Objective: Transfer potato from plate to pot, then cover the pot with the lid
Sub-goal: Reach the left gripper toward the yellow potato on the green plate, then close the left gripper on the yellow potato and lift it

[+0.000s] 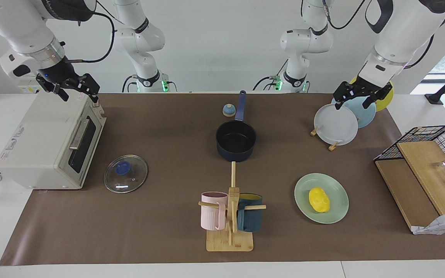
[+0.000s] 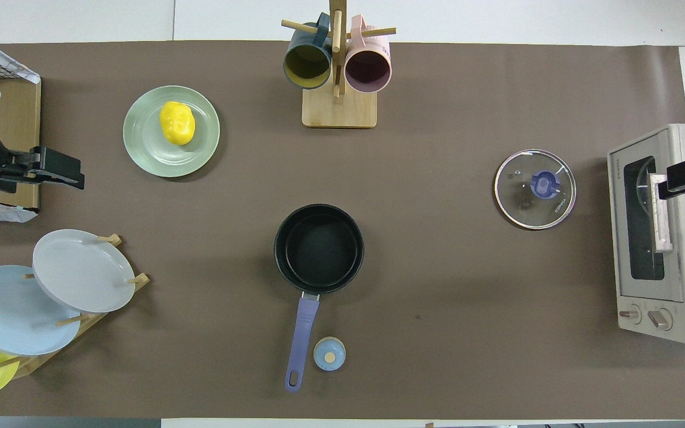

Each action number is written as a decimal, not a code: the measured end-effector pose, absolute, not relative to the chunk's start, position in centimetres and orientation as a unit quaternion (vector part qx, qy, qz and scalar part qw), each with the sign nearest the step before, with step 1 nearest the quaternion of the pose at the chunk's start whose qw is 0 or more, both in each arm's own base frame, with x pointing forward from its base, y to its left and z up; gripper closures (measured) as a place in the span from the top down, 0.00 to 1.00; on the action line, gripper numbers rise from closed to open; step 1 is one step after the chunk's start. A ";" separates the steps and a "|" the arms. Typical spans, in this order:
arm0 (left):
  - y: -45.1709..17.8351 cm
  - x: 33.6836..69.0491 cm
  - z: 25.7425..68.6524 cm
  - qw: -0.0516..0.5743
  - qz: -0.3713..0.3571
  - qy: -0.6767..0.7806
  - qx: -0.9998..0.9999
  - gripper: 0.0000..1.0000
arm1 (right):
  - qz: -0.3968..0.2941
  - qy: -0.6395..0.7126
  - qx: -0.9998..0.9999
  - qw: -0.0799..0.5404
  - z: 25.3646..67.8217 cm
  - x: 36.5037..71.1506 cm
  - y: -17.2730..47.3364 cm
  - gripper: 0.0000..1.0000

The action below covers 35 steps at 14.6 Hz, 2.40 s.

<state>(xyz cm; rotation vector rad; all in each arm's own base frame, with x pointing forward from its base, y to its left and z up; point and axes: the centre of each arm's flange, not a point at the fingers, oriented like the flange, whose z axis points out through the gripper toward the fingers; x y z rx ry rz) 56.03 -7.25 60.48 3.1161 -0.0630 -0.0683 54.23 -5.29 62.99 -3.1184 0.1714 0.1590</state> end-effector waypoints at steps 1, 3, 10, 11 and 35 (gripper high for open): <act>-7.5 57.1 59.2 0.016 -0.021 -0.020 0.999 1.00 | 0.051 0.055 -0.997 0.007 63.0 54.2 -5.3 1.00; -7.9 60.0 56.6 0.019 -0.022 -0.019 0.999 1.00 | 0.051 0.055 -0.997 0.007 63.0 54.2 -5.3 1.00; -10.4 69.3 46.6 0.024 0.008 -0.024 0.999 1.00 | 0.051 0.055 -0.997 0.007 63.0 54.2 -5.3 1.00; -11.1 70.1 44.8 0.024 0.012 -0.027 0.999 1.00 | 0.051 0.055 -0.997 0.007 63.0 54.2 -5.3 1.00; -13.4 72.2 32.1 0.016 0.048 -0.040 0.998 1.00 | 0.051 0.055 -0.997 0.007 63.0 54.2 -5.3 1.00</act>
